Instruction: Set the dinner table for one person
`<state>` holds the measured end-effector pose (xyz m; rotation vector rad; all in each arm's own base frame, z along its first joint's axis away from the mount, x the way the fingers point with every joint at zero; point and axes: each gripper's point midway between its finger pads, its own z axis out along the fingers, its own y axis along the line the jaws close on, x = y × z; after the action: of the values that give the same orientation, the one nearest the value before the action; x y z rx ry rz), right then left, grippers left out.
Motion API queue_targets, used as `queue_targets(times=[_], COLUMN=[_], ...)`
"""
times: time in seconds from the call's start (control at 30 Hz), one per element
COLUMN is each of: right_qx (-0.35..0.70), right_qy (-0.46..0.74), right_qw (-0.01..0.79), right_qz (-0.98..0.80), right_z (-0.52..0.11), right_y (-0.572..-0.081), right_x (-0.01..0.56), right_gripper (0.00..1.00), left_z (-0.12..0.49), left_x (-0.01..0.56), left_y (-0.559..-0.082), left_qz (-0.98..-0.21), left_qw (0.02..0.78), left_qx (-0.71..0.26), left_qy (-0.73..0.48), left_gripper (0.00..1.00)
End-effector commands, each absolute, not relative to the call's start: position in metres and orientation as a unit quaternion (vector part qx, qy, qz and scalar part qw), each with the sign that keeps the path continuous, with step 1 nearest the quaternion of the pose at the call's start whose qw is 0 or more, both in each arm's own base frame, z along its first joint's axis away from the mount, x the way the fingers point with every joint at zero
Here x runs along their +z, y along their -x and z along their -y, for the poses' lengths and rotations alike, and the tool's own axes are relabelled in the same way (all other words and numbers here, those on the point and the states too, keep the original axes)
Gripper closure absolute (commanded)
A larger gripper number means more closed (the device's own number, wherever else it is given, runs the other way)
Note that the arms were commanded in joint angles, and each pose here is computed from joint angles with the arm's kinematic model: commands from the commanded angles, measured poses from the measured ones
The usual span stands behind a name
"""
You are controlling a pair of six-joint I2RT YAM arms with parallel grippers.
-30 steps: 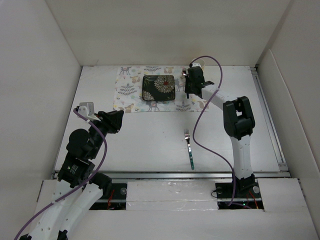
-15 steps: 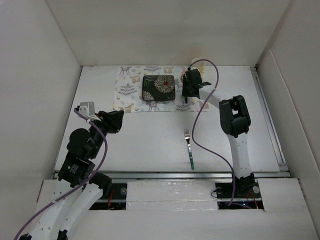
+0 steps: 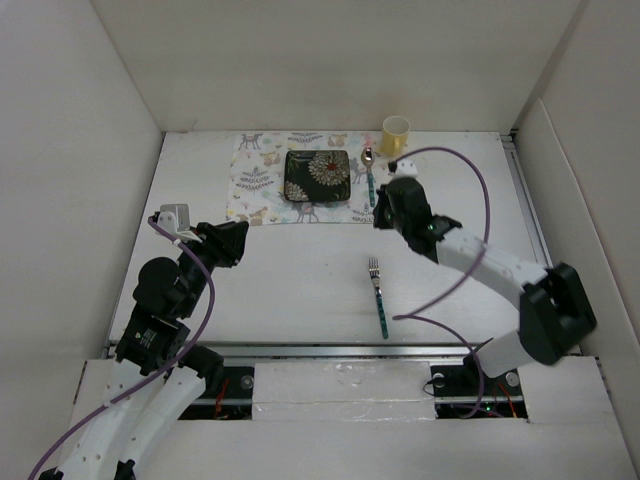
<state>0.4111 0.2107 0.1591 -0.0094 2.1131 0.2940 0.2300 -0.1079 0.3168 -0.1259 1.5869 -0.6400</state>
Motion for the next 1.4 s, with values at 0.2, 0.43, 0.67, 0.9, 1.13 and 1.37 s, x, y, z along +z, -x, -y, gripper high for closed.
queue_targets(times=[0.2, 0.43, 0.67, 0.9, 1.13, 1.37], right_qx=[0.188, 0.125, 0.060, 0.040, 0.030, 0.159], right_qy=[-0.002, -0.007, -0.011, 0.009, 0.021, 0.077], right_qw=[0.367, 0.318, 0.335, 0.340, 0.416, 0.500], right_qz=[-0.911, -0.940, -0.940, -0.940, -0.908, -0.848], right_z=[-0.225, -0.216, -0.214, -0.231, -0.257, -0.357], right_y=[-0.186, -0.144, -0.153, -0.163, -0.198, -0.246], right_x=[0.078, 0.044, 0.027, 0.002, 0.067, 0.172], right_gripper=[0.78, 0.42, 0.44, 1.00, 1.00, 1.00], left_z=[0.113, 0.113, 0.114, 0.113, 0.113, 0.105], left_x=[0.341, 0.341, 0.339, 0.339, 0.340, 0.347], left_y=[-0.224, -0.222, -0.223, -0.223, -0.223, -0.220], left_qz=[-0.671, -0.669, -0.672, -0.673, -0.671, -0.662], left_qw=[0.674, 0.675, 0.673, 0.672, 0.674, 0.684], left_qx=[-0.306, -0.309, -0.308, -0.306, -0.307, -0.302], left_qy=[0.040, 0.038, 0.037, 0.037, 0.038, 0.052], left_gripper=[0.70, 0.70, 0.70, 0.70, 0.70, 0.70])
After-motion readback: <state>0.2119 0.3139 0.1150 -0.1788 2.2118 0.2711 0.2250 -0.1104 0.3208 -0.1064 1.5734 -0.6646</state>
